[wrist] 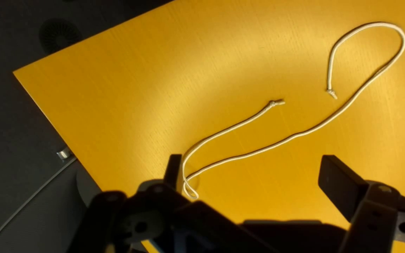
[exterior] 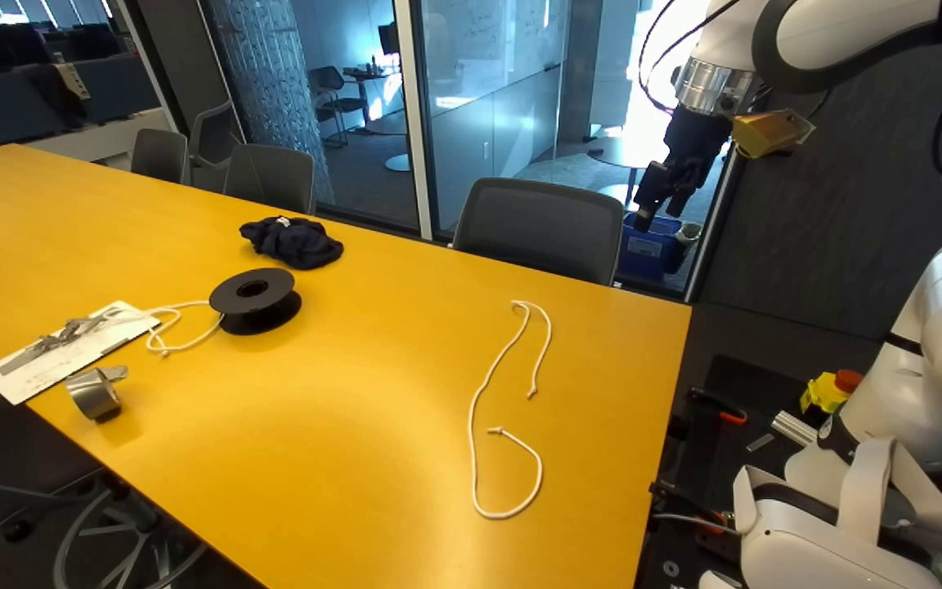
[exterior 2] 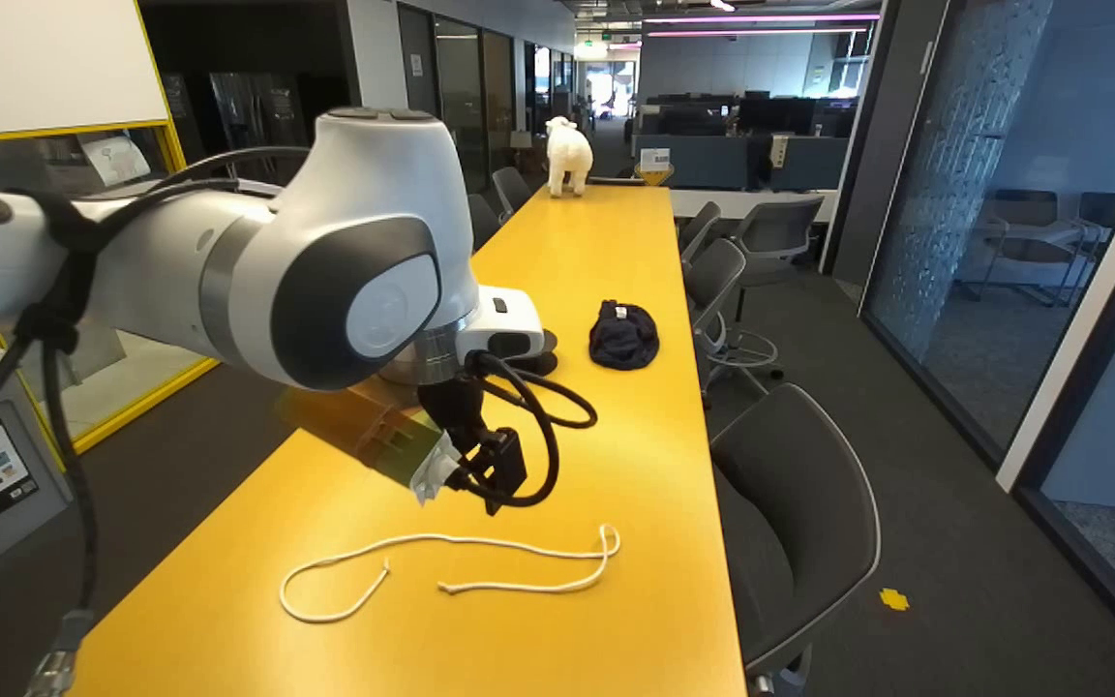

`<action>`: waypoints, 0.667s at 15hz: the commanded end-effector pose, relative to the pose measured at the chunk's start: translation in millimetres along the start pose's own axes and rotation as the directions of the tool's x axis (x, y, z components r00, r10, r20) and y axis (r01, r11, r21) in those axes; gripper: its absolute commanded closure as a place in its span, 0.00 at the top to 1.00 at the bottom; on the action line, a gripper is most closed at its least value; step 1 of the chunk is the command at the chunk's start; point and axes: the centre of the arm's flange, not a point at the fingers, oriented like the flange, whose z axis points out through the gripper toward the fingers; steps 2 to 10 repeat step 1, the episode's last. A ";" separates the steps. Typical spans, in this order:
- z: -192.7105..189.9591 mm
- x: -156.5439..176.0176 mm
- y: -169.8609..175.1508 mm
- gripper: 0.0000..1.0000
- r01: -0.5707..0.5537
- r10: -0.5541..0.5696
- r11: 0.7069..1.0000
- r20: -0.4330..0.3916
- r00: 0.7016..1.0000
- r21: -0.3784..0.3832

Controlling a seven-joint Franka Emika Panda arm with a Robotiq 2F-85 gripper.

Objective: Unfold the rope on the table

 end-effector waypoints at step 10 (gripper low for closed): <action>0.0 0.0 0.0 1.00 0.000 0.000 1.000 0.000 1.000 0.000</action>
